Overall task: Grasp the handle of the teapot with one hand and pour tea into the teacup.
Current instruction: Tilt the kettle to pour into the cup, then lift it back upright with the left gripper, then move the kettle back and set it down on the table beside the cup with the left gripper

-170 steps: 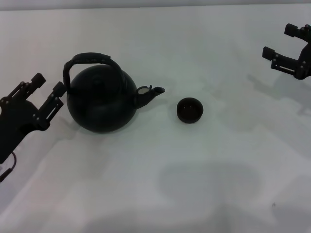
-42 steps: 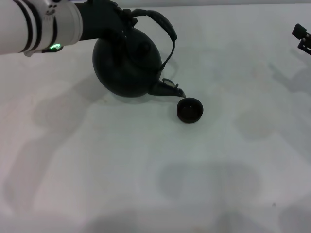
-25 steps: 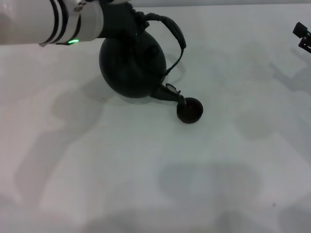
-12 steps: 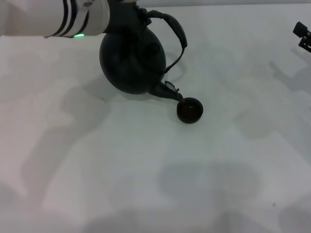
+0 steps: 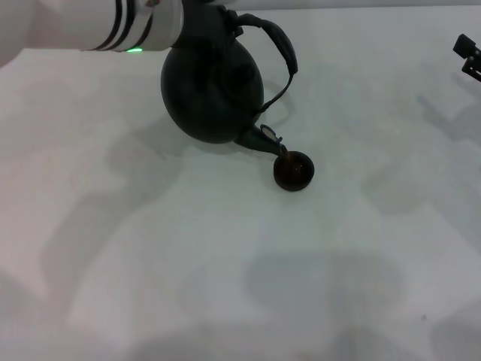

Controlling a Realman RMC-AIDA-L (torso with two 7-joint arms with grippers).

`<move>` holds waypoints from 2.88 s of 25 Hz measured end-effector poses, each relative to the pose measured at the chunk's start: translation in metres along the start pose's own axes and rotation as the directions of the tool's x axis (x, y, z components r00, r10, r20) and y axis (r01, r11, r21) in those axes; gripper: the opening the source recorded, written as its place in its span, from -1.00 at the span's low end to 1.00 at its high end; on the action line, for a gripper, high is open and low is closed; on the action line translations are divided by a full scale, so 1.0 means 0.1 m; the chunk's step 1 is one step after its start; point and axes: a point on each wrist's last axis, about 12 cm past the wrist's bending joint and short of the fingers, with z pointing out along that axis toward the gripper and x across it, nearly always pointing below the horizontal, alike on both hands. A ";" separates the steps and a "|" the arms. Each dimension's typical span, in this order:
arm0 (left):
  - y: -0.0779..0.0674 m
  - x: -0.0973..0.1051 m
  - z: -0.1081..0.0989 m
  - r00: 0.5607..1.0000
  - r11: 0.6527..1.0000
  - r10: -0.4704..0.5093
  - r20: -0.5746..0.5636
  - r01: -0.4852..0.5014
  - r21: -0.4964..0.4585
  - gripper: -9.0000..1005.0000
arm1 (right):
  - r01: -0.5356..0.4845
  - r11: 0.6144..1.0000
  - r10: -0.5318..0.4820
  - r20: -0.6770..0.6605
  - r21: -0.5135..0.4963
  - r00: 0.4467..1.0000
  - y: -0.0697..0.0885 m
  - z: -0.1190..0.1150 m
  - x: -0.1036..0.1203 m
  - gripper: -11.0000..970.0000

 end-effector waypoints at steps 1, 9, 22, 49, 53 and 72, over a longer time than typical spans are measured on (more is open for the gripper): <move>0.00 -0.01 0.00 1.000 1.000 0.006 -0.002 -0.006 -0.001 -0.72 | 0.000 1.000 0.000 -0.002 0.002 1.000 0.00 0.00 0.00 0.78; -0.02 -0.05 0.01 1.000 1.000 0.029 -0.002 -0.029 0.002 -0.72 | 0.003 1.000 -0.003 -0.007 0.007 1.000 -0.01 0.01 0.01 0.78; -0.04 -0.07 0.03 0.999 0.999 0.048 -0.015 -0.048 0.005 -0.72 | 0.003 1.000 -0.002 -0.013 0.009 1.000 0.00 0.01 0.02 0.78; -0.02 -0.05 0.01 1.000 1.000 0.012 -0.005 -0.012 -0.011 -0.72 | 0.012 1.000 -0.012 -0.018 0.016 1.000 -0.01 0.01 0.03 0.78; 0.00 -0.01 -0.05 0.999 0.999 -0.039 0.031 0.040 -0.037 -0.73 | 0.008 1.000 -0.007 -0.026 0.024 1.000 -0.02 0.01 0.04 0.78; 0.16 0.62 -0.82 0.894 0.939 -0.316 0.318 0.343 -0.029 -0.73 | 0.004 1.000 -0.003 -0.033 0.027 0.999 -0.03 0.04 0.04 0.78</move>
